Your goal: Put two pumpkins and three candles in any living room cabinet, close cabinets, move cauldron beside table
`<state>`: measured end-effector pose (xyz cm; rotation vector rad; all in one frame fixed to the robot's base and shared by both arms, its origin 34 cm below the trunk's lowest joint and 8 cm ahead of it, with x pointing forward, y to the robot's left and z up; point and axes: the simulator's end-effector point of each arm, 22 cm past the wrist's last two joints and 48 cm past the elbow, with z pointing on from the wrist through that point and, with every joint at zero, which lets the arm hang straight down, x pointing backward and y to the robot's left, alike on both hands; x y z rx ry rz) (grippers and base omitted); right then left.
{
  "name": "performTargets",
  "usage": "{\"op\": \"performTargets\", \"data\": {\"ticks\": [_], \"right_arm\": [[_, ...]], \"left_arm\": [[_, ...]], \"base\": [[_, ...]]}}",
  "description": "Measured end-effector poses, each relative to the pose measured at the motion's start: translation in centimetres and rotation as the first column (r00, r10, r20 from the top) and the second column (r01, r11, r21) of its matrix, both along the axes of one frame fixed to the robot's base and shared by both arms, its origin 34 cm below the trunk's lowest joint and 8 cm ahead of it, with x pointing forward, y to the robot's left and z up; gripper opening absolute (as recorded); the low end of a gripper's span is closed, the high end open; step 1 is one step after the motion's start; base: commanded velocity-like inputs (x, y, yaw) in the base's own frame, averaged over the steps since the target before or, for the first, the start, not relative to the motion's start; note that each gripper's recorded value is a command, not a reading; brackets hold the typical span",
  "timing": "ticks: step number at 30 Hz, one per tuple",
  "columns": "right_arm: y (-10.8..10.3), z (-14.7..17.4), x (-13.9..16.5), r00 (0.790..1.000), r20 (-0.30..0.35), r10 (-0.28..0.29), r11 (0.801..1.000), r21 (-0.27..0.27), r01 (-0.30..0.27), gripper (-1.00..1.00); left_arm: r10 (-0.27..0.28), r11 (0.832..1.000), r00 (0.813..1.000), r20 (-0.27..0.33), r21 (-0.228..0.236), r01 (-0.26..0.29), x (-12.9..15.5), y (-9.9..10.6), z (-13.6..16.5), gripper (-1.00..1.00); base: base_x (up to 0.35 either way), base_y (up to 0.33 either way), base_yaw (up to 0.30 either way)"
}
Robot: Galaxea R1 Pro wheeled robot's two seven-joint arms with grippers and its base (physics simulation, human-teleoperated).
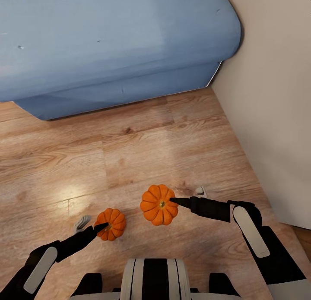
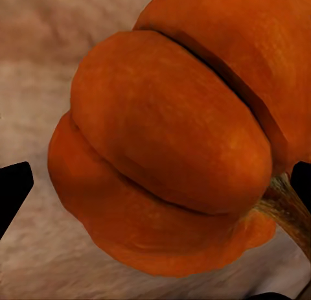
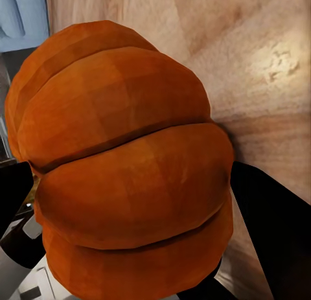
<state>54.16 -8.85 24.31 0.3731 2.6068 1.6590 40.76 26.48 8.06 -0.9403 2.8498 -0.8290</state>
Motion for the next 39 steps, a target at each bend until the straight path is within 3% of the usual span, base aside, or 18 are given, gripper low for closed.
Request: {"op": "performTargets", "data": {"ticks": [1,2,26,29,39], "right_arm": [[0.0,0.0,0.0,1.000,0.000,0.000,1.000,0.000,0.000,-1.00],[0.0,0.0,0.0,1.000,0.000,0.000,1.000,0.000,0.000,-1.00],[0.0,-0.1,0.0,1.000,-0.002,0.000,1.000,-0.001,0.000,-1.00],[0.0,0.6,0.3,1.000,0.010,-0.002,1.000,0.004,0.002,-1.00],[-0.1,2.5,1.2,0.999,0.049,-0.004,1.000,0.002,0.004,-1.00]], "left_arm": [[0.000,1.000,1.000,0.000,0.000,0.000,0.0,0.0,0.0,1.00],[0.000,1.000,1.000,0.000,0.000,0.000,0.0,0.0,0.0,-1.00],[0.001,1.000,1.000,-0.001,0.002,-0.001,0.0,0.0,0.0,-1.00],[-0.023,1.000,1.000,0.008,0.019,0.023,0.1,0.3,0.2,-1.00],[-0.023,1.000,0.999,0.048,0.023,0.022,1.7,0.4,1.6,-1.00]], "base": [[0.000,0.000,0.000],[0.000,0.000,0.000],[0.000,0.000,0.000],[0.000,0.000,0.000],[0.000,0.000,0.000]]}}
